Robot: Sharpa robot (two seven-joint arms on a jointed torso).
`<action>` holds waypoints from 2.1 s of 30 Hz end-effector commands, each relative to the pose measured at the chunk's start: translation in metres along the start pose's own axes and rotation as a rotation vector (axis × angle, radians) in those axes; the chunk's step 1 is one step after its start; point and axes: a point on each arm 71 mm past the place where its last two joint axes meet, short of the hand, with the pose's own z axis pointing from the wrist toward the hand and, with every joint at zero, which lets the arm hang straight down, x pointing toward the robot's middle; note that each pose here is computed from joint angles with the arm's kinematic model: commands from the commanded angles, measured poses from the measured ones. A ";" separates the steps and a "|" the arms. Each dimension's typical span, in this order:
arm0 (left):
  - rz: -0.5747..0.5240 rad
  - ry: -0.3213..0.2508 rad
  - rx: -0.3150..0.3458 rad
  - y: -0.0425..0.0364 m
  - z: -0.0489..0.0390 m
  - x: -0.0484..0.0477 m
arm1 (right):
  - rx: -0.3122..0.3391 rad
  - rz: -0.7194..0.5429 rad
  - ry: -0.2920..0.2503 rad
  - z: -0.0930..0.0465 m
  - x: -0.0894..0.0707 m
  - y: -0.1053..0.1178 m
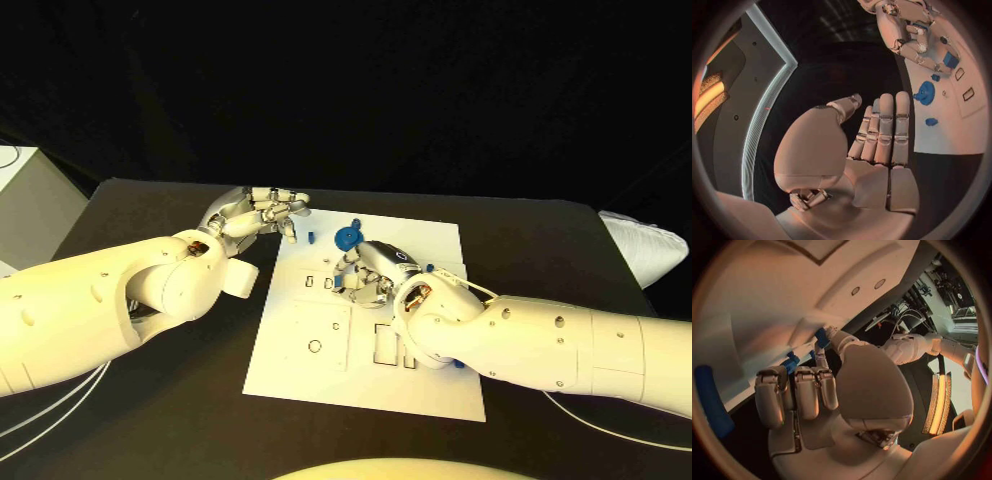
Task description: Assemble the parts on the task board
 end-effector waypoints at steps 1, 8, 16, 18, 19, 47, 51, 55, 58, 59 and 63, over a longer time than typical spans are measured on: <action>-0.003 0.018 0.006 -0.0009 0.0004 0.0023 | -0.007 -0.015 0.023 -0.001 0.003 0.001; -0.002 0.017 0.006 -0.0009 0.0003 0.0019 | -0.005 -0.018 0.027 -0.001 0.003 0.000; -0.002 0.017 0.006 -0.0009 0.0003 0.0020 | -0.004 -0.018 0.027 -0.001 0.004 0.000; -0.002 0.017 0.006 -0.0009 0.0003 0.0019 | -0.004 -0.018 0.026 -0.001 0.003 0.000; -0.002 0.017 0.006 -0.0009 0.0003 0.0018 | -0.004 -0.018 0.025 -0.001 0.003 0.000; -0.002 0.016 0.002 -0.0004 0.0004 0.0008 | -0.028 0.009 -0.043 -0.002 -0.001 0.003; -0.001 0.015 0.002 -0.0004 0.0005 0.0004 | -0.042 0.013 -0.056 -0.004 -0.003 0.004; 0.026 0.007 -0.009 0.0006 0.0006 -0.0010 | -0.055 0.019 -0.064 -0.010 -0.006 0.004; 0.061 -0.004 -0.031 0.0023 0.0006 -0.0032 | -0.075 0.029 -0.061 -0.016 -0.011 0.004; 0.072 -0.011 -0.041 0.0030 0.0005 -0.0043 | -0.092 0.034 -0.058 -0.018 -0.014 0.004; 0.111 -0.034 -0.091 0.0067 0.0003 -0.0086 | -0.199 0.048 -0.029 -0.023 -0.030 0.006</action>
